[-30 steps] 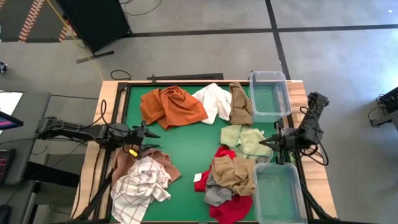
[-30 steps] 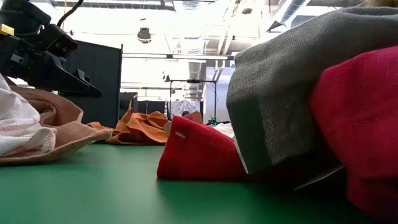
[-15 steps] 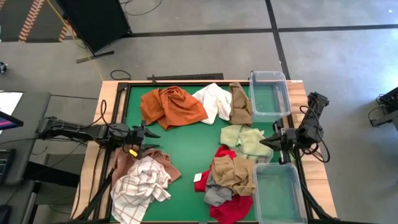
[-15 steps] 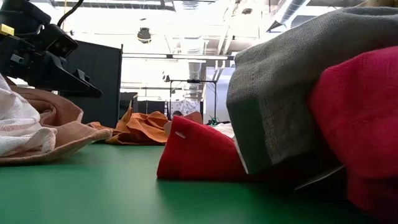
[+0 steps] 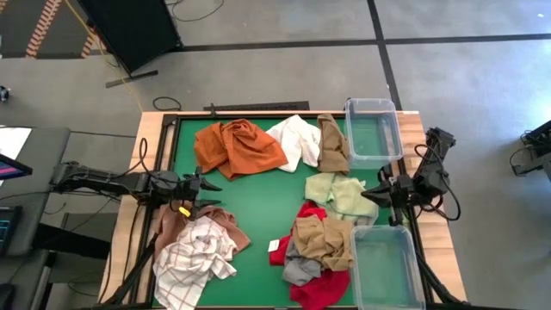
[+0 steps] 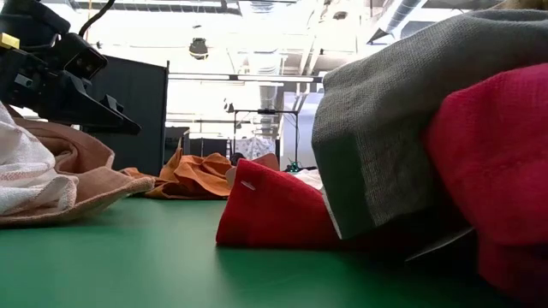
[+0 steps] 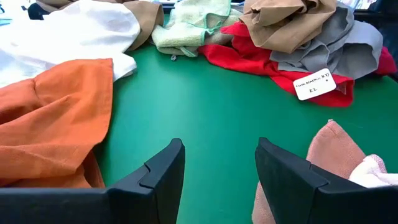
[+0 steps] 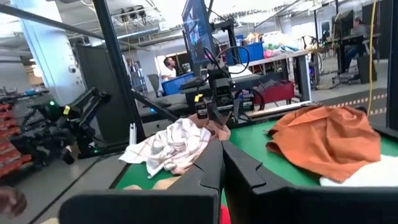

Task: Sort towels by color in basket
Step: Put the right orange towel into the top transparent bin

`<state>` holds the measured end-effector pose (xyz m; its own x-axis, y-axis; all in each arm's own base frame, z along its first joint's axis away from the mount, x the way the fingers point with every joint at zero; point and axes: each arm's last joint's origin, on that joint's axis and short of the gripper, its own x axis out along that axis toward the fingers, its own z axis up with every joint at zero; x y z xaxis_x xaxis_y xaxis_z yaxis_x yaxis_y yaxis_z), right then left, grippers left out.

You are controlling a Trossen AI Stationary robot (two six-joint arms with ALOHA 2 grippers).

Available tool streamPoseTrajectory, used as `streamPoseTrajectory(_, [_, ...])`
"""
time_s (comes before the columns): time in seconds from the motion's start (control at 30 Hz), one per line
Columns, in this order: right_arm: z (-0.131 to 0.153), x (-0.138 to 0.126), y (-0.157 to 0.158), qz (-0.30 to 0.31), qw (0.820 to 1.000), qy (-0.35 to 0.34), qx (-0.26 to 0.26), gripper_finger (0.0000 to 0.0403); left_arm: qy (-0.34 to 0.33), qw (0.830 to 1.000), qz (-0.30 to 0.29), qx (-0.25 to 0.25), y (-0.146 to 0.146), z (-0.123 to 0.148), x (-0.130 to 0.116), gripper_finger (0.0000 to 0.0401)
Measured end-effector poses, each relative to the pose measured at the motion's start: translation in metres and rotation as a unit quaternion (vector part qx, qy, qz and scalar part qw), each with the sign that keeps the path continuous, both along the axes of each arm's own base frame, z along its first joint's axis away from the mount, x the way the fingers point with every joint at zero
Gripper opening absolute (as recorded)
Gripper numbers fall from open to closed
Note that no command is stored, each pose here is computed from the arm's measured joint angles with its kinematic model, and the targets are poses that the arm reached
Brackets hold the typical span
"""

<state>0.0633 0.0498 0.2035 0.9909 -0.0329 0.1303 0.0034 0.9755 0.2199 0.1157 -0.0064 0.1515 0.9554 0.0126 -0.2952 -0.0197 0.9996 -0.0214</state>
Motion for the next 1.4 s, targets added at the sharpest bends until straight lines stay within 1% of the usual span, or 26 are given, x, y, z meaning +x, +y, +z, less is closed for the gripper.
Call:
streamPoseTrajectory(0.07, [0.0, 0.0, 0.0, -0.001, 1.0, 0.0, -0.008, 0.0033, 0.0, 1.0, 0.0, 0.0, 0.0, 0.0, 0.0, 0.0185])
streamPoseTrajectory(0.2, [0.0, 0.0, 0.0, -0.001, 1.0, 0.0, -0.008, 0.0033, 0.0, 1.0, 0.0, 0.0, 0.0, 0.0, 0.0, 0.0185])
streamPoseTrajectory(0.43, [0.008, 0.0, -0.003, -0.01, 0.999, -0.027, 0.023, 0.0033, 0.0, 1.0, 0.0, 0.0, 0.0, 0.0, 0.0, 0.0185])
streamPoseTrajectory(0.53, [0.013, 0.0, -0.006, -0.02, 0.999, -0.046, -0.001, 0.0036, 0.0, 1.0, 0.0, 0.0, 0.0, 0.0, 0.0, 0.0185])
streamPoseTrajectory(0.63, [0.019, 0.001, -0.008, -0.023, 0.997, -0.075, -0.017, 0.0048, 0.0, 1.0, 0.0, 0.0, 0.0, 0.0, 0.0, 0.0185])
streamPoseTrajectory(0.83, [0.028, 0.006, -0.01, -0.032, 0.991, -0.116, -0.052, 0.0091, 0.0, 1.0, 0.0, 0.0, 0.0, 0.0, 0.0, 0.0185])
streamPoseTrajectory(1.03, [0.047, 0.017, -0.007, -0.024, 0.989, -0.12, -0.081, 0.016, 0.0, 1.0, 0.0, 0.0, 0.0, 0.0, 0.0, 0.0185])
streamPoseTrajectory(1.23, [0.068, 0.04, 0.0, -0.028, 0.989, -0.094, -0.114, 0.0225, 0.0, 1.0, 0.0, 0.0, 0.0, 0.0, 0.0, 0.0185])
streamPoseTrajectory(1.3, [0.073, 0.05, 0.003, -0.037, 0.989, -0.077, -0.123, 0.0236, 0.0, 1.0, 0.0, 0.0, 0.0, 0.0, 0.0, 0.0185])
streamPoseTrajectory(1.4, [0.079, 0.067, 0.006, -0.053, 0.989, -0.053, -0.13, 0.0242, 0.0, 1.0, 0.0, 0.0, 0.0, 0.0, 0.0, 0.0185])
